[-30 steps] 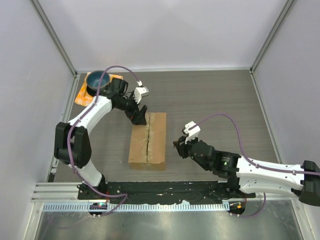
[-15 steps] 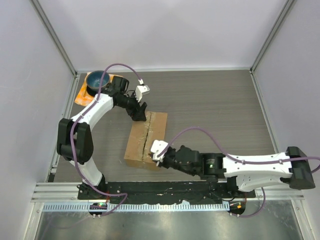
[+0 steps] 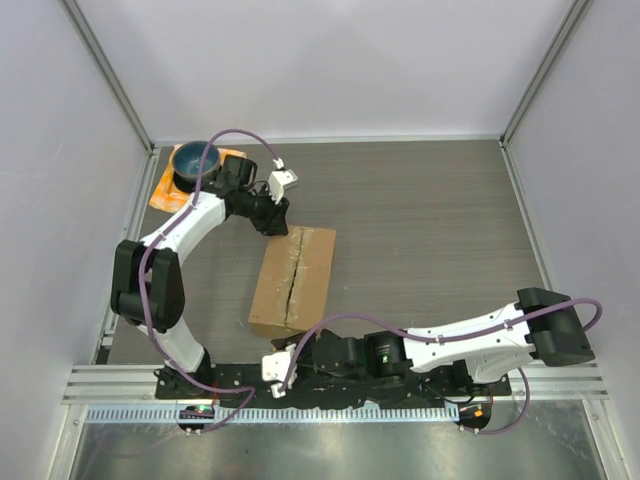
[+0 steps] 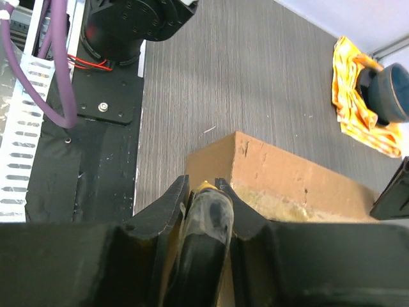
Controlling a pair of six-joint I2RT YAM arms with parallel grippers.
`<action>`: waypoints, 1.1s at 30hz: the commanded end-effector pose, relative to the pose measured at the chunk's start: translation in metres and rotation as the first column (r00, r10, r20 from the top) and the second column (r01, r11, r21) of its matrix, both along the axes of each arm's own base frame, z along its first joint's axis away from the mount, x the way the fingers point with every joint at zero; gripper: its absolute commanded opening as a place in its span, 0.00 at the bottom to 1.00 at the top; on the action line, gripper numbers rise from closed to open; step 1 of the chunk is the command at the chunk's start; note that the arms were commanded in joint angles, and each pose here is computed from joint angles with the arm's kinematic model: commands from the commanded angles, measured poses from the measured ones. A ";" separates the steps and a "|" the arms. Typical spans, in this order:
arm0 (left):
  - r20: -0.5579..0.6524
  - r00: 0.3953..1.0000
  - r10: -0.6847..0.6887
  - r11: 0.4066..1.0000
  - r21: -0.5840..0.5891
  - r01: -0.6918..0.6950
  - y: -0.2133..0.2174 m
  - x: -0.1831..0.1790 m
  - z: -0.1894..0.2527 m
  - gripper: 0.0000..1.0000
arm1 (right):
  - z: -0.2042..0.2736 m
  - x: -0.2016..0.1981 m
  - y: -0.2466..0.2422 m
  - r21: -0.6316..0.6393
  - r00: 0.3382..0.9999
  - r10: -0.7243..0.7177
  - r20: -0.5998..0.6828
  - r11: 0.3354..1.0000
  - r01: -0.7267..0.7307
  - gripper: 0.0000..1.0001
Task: Unpack the express box
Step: Adjust the express box at the center of the board.
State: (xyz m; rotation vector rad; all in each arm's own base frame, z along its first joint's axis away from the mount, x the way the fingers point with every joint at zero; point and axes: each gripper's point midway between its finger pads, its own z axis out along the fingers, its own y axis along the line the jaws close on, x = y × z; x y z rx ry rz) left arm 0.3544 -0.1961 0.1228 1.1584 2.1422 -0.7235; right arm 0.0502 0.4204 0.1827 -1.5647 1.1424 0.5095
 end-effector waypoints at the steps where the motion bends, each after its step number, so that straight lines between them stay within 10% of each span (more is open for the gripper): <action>1: -0.322 0.944 0.067 0.995 0.091 -0.039 0.015 -0.070 -0.039 0.32 | 0.032 0.001 0.013 0.105 0.994 0.001 0.113 0.994 -0.013 0.01; 9: -0.414 0.906 0.093 0.994 0.088 -0.062 0.015 -0.090 -0.040 0.23 | 0.002 -0.012 0.009 0.051 0.978 0.024 0.209 0.998 -0.036 0.01; 12: -0.407 0.907 0.111 0.992 0.106 -0.074 0.019 -0.083 -0.035 0.60 | 0.001 -0.018 0.013 0.056 0.980 0.035 0.198 0.997 -0.046 0.01; 13: -0.395 0.911 0.120 0.991 0.104 -0.085 0.021 -0.078 -0.031 0.99 | 0.001 -0.018 0.012 0.060 0.980 0.026 0.199 0.997 -0.039 0.01; 33: -0.214 0.972 -0.096 0.992 -0.098 0.076 0.058 -0.090 0.072 1.00 | -0.005 -0.001 -0.026 0.099 0.994 -0.094 0.055 0.991 0.088 0.01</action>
